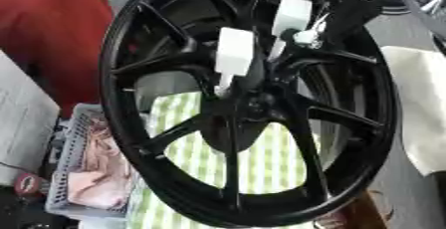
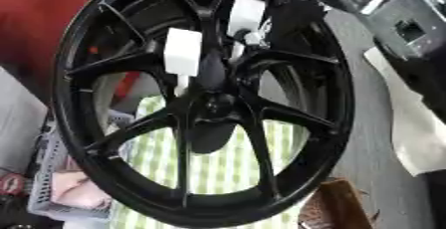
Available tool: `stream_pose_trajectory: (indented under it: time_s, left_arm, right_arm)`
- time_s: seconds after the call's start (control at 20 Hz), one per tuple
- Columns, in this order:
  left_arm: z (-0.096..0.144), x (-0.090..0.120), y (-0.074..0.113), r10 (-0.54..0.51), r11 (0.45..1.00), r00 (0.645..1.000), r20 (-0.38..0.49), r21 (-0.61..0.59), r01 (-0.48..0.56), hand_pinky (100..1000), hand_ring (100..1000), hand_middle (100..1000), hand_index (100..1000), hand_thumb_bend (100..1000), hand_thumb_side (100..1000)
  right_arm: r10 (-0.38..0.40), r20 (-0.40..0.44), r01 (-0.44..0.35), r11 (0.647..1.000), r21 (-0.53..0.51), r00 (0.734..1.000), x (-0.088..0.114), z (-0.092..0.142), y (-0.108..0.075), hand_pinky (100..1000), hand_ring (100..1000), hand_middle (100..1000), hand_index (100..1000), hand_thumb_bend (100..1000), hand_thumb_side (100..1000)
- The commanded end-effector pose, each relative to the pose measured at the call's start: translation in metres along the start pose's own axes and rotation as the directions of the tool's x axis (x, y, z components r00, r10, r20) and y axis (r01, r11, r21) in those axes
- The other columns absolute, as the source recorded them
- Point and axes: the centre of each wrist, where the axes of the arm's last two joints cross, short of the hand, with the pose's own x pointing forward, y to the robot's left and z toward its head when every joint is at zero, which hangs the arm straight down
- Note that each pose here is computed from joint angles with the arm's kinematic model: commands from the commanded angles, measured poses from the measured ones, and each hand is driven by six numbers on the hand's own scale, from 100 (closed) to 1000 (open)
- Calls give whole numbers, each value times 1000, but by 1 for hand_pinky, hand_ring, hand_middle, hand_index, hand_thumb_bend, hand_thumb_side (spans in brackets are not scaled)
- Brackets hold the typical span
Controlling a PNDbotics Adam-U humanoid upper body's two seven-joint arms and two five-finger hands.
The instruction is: Pull the pin out of the wheel hub.
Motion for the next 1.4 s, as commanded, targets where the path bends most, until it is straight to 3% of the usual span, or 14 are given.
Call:
stream_pose_trajectory:
  time_s: [0.05, 0.2, 0.35, 0.5, 0.65, 1.4]
  left_arm:
    - [-2, 5, 1, -11, 1000, 1000, 20, -2, 11, 831, 760, 596, 782, 154, 544]
    - [-2, 5, 1, -11, 1000, 1000, 16, -2, 11, 831, 761, 596, 781, 153, 545]
    - [-1, 4, 1, -12, 1000, 1000, 12, 2, 12, 832, 761, 596, 781, 153, 545]
    - [-1, 3, 1, -12, 1000, 1000, 8, 6, 12, 832, 762, 596, 782, 154, 546]
    - [-1, 3, 2, -11, 1000, 1000, 7, 8, 11, 833, 762, 597, 782, 154, 545]
    - [0, 1, 4, -12, 1000, 1000, -1, 21, 12, 834, 763, 596, 783, 154, 542]
  right_arm:
    - [-2, -8, 1, 999, -40, 1000, 0, 7, -12, 689, 715, 561, 709, 166, 436]
    - [-9, -2, 9, 999, -41, 1000, 1, 7, -12, 689, 709, 542, 695, 100, 429]
    - [-18, 10, 19, 998, -52, 1000, 3, 8, -14, 681, 697, 507, 661, 100, 395]
    - [-25, 28, 27, 998, -64, 999, 6, 10, -18, 671, 668, 455, 596, 100, 255]
    - [-24, 41, 27, 997, -72, 999, 9, 13, -22, 666, 645, 407, 553, 100, 175]
    - [-21, 114, 39, 987, -154, 993, 21, 42, -60, 662, 620, 356, 513, 100, 153]
